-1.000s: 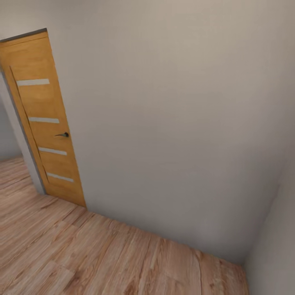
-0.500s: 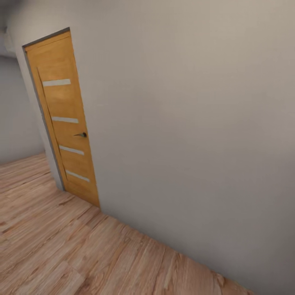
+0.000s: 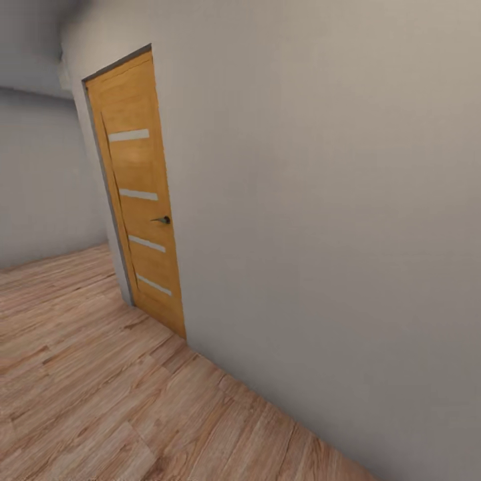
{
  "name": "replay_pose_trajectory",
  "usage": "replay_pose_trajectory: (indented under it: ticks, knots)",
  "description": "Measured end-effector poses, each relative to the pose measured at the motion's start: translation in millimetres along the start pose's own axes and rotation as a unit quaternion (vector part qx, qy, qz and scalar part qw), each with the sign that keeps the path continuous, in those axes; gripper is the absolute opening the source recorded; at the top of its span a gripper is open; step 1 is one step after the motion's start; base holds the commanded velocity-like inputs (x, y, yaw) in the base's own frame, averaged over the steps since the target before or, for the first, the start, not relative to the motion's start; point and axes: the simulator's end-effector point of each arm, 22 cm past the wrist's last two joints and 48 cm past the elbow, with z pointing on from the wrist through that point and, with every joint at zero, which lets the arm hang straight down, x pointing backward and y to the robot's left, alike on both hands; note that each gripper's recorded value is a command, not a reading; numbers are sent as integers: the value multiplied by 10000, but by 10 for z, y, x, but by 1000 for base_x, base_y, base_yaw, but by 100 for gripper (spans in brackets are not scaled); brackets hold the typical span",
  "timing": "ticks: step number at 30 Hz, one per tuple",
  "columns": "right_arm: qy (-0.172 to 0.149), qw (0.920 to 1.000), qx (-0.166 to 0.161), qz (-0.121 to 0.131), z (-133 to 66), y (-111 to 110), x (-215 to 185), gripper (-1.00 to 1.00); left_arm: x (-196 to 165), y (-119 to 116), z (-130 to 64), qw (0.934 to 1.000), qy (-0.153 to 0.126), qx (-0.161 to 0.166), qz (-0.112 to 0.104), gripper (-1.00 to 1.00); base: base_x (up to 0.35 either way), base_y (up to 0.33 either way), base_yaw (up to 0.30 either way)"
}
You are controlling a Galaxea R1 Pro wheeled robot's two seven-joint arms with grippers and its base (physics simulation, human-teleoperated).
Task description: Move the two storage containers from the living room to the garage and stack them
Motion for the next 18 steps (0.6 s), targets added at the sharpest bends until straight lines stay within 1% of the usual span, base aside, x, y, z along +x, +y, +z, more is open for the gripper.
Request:
replay_pose_trajectory:
  ticks: [6, 12, 18]
  knots:
    - [5, 10000, -1, -1, 0, 1, 2, 100, 0, 0, 0, 10000, 0, 0, 6, 100, 4, 0, 269]
    - [10, 10000, 10, 47, 0, -6, 5, 100, -39, 18, 1, 9999, -41, -7, 97, 100, 0, 0, 269]
    - [8, 10000, 15, 39, 1, -14, 4, 100, -48, 12, 1, 9999, -51, -2, 104, 100, 0, 0, 269]
